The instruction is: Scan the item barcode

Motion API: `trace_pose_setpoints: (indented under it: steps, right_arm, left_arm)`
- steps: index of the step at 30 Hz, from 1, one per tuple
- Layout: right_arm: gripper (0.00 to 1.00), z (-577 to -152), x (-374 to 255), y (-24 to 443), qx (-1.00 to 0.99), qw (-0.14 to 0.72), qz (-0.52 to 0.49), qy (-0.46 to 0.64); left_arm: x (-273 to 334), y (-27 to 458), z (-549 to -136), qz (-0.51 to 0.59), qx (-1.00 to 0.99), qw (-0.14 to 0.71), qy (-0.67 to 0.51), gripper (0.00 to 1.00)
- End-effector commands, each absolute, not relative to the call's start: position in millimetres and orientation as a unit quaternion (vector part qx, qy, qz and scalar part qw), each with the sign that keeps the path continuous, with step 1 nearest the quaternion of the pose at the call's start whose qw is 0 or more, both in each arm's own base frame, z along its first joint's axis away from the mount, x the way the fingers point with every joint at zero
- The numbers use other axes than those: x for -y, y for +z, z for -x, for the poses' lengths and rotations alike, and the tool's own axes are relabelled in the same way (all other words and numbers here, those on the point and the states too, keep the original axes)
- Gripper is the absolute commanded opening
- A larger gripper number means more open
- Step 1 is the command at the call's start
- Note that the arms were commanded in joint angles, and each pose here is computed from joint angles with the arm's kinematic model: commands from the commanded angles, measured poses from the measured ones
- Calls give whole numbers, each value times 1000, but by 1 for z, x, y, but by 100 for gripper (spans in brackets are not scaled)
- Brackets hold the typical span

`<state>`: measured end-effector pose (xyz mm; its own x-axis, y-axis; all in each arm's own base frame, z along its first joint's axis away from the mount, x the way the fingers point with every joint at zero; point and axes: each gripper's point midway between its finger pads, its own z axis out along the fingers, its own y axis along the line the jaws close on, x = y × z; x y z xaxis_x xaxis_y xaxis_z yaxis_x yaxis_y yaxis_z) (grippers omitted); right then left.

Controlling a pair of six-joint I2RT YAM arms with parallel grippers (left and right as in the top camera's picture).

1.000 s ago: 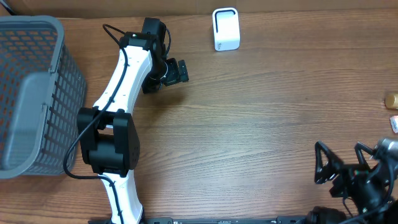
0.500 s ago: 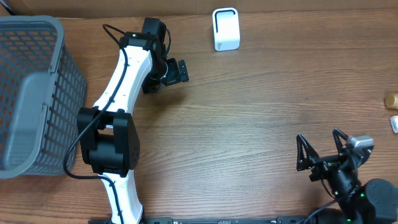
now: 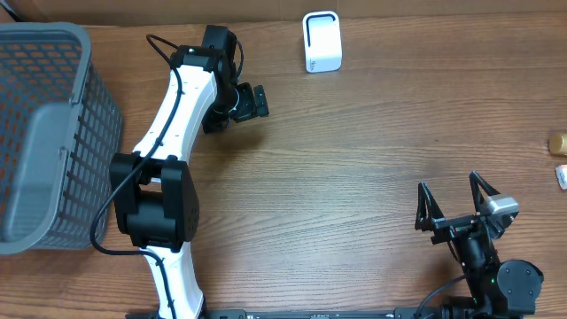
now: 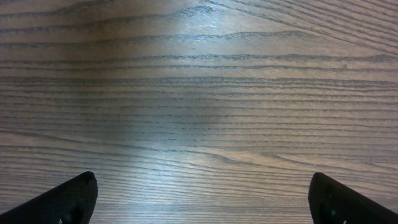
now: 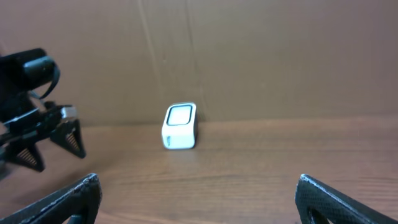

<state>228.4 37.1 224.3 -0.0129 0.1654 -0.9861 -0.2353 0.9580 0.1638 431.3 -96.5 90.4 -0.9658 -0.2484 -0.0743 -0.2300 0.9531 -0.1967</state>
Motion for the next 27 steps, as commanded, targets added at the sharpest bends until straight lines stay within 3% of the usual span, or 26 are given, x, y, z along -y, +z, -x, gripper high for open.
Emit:
trace_pose_setpoints:
  steps: [1, 27]
  right_arm:
    - [100, -235, -27, 214, -691, 713, 4, 122]
    - [100, -247, 2, 175, -705, 704, -61, 64]
  left_arm:
    - [94, 90, -434, 128, -986, 50, -91, 100]
    - [94, 90, -434, 128, -986, 50, -91, 100]
